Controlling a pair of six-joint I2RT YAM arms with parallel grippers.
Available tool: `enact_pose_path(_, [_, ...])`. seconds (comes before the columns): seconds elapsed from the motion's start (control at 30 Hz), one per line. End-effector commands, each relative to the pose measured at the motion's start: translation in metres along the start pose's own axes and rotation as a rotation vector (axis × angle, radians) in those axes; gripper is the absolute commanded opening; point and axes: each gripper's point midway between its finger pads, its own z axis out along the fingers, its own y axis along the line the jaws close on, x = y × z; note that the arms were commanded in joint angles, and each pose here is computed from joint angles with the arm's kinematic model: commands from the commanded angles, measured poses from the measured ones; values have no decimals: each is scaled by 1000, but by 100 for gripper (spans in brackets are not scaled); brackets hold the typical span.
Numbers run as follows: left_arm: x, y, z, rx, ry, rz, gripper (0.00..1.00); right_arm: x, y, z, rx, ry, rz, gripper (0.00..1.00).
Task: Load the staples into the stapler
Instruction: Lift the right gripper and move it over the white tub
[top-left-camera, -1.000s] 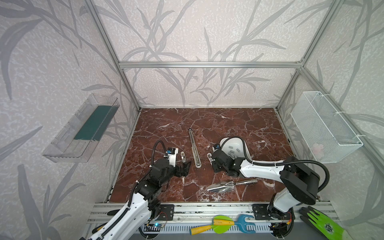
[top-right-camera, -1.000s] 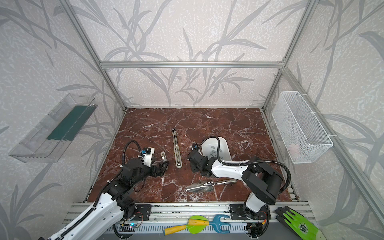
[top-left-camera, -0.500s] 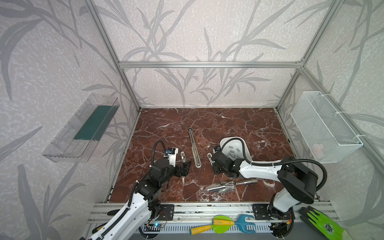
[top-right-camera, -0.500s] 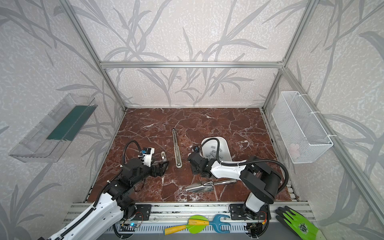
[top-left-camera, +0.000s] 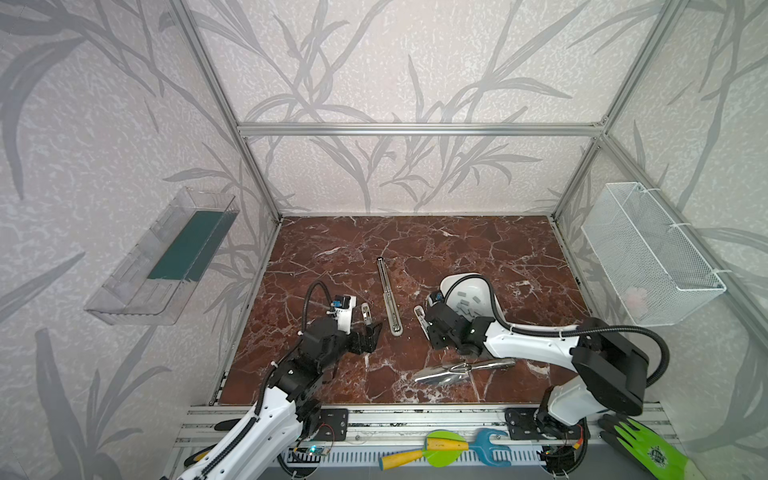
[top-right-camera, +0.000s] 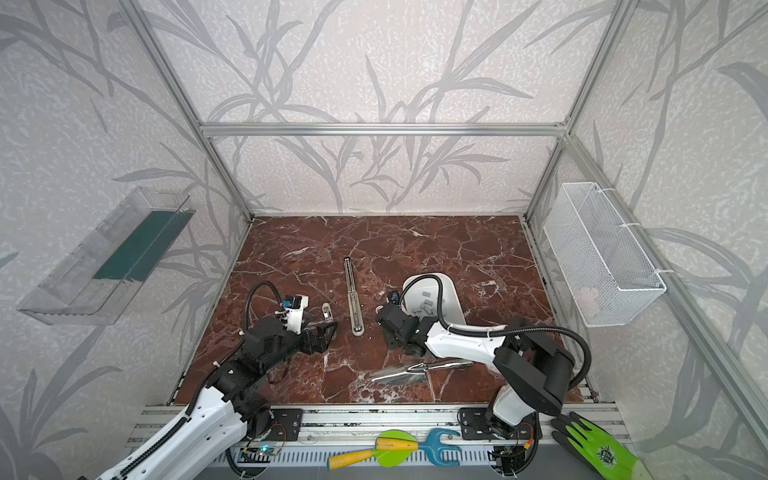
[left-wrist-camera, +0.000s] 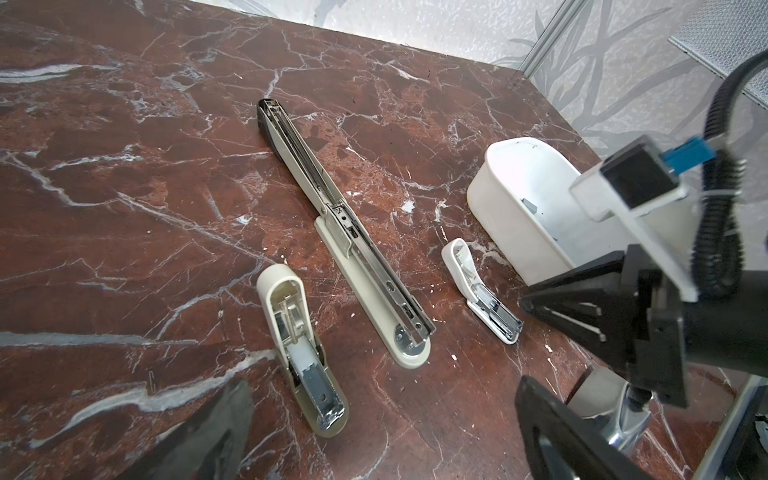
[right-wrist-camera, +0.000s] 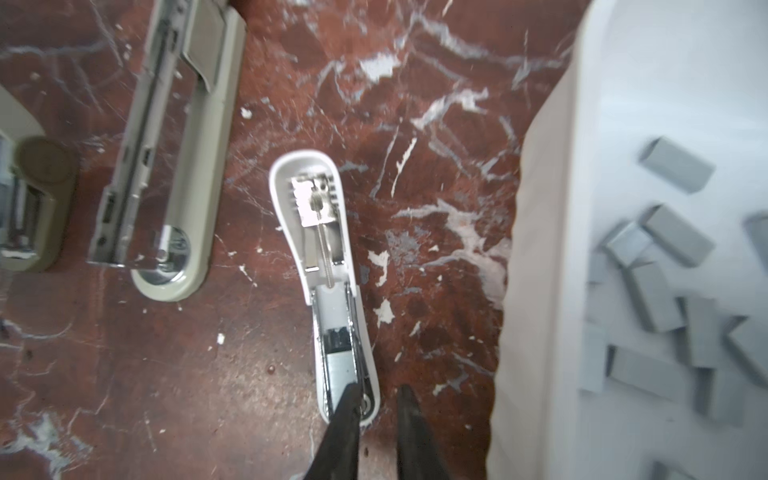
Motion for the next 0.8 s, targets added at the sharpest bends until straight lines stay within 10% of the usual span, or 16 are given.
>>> enact_pose_path(0.0, [1,4,0,-15,-11,-24,99,-47,-11,-43,50,-158,-14,27])
enact_pose_path(0.23, [6,10,-2,-47,4,-56,99,-69,-86,-73,200,-283,77,38])
enact_pose_path(0.77, [8,16,11,-88,45,-31,99,-54,-169,32,361,127,143,34])
